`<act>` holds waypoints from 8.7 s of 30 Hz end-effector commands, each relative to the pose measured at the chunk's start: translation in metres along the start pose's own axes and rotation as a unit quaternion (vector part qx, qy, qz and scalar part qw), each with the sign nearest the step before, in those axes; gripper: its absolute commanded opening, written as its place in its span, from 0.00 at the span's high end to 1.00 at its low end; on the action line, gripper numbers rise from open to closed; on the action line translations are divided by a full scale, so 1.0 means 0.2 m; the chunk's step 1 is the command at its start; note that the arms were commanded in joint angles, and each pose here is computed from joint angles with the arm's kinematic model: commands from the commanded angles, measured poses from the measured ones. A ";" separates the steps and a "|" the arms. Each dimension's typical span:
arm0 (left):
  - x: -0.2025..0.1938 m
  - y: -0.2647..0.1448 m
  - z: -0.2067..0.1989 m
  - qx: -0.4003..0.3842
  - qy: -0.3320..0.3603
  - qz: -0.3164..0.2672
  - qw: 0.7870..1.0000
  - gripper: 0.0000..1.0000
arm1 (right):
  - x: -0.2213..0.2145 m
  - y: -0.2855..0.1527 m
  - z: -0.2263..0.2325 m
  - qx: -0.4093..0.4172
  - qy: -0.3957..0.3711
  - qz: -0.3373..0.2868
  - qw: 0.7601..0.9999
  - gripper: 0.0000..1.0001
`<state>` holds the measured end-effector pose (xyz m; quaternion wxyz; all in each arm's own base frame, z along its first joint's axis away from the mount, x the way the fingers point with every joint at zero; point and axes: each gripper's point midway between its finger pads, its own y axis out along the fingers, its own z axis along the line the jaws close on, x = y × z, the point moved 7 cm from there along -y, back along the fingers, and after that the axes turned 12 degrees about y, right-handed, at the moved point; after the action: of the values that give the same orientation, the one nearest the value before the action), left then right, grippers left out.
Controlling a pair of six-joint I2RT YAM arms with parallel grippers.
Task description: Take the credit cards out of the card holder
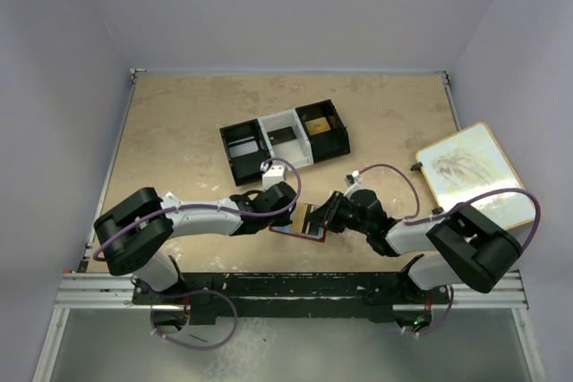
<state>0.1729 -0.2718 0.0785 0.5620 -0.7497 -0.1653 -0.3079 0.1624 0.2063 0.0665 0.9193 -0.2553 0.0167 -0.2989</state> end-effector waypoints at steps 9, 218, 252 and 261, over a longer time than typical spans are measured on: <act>-0.05 0.00 0.04 0.015 0.020 0.027 0.999 0.86 | 0.00 0.07 0.07 0.064 -0.013 0.026 0.998 0.76; 0.51 -0.83 0.75 0.238 0.028 -0.151 0.959 0.21 | 0.93 0.35 0.60 -0.263 -0.607 -0.036 0.749 0.77; 0.48 -0.53 0.28 -0.113 0.081 -0.076 0.987 0.18 | 0.01 -0.13 0.29 0.059 -0.148 0.031 0.987 0.68; 0.31 -0.20 0.03 -0.052 0.171 -0.036 0.983 0.23 | -0.26 -0.17 0.09 0.049 -0.102 0.078 0.990 0.62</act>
<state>0.1846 -0.2362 0.1429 0.5420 -0.7249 -0.0353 -0.4236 0.1015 0.2085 0.0704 0.9382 -0.2950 -0.0703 -0.1667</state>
